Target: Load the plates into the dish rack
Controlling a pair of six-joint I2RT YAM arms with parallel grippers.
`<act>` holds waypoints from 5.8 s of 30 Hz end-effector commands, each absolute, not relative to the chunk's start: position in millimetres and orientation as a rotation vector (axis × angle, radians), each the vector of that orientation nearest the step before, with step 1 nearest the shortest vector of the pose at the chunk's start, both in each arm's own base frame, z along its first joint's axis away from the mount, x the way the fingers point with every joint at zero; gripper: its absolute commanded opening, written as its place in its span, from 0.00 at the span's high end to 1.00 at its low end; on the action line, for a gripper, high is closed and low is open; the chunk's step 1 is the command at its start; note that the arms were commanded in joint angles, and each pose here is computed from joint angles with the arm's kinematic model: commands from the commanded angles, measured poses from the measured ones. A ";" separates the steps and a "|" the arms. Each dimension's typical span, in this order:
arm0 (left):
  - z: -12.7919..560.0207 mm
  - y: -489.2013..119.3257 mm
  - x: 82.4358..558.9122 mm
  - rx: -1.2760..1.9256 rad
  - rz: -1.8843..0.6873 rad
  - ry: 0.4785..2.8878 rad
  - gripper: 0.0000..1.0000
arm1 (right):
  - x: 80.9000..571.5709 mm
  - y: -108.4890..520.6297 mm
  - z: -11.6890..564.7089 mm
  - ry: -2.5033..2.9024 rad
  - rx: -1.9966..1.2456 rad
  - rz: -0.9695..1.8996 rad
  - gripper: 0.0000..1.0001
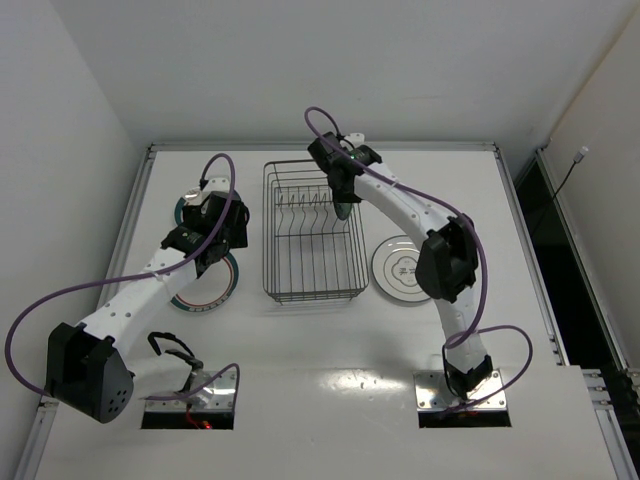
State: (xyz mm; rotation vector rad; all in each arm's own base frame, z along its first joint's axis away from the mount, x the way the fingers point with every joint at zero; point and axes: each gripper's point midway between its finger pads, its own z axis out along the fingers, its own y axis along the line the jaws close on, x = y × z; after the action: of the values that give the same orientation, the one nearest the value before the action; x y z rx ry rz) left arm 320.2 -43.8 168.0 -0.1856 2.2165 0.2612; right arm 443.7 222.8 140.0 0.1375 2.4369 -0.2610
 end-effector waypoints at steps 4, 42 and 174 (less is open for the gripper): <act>181.9 -46.8 328.2 -0.207 0.245 2.171 0.26 | 429.9 221.1 152.4 2.492 0.050 -0.194 0.97; 177.8 -46.4 327.2 -0.202 0.256 2.186 0.26 | 363.9 90.4 187.5 2.538 0.209 0.544 1.00; 173.8 -45.0 326.8 -0.208 0.276 2.205 0.26 | 363.0 -4.5 128.1 2.406 0.810 0.492 1.00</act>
State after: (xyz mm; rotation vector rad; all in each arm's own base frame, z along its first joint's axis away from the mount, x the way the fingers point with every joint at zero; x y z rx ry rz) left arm 319.1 -41.6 157.7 -0.1808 2.2507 0.2970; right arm 305.9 4.2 57.3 0.9798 2.5920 0.6247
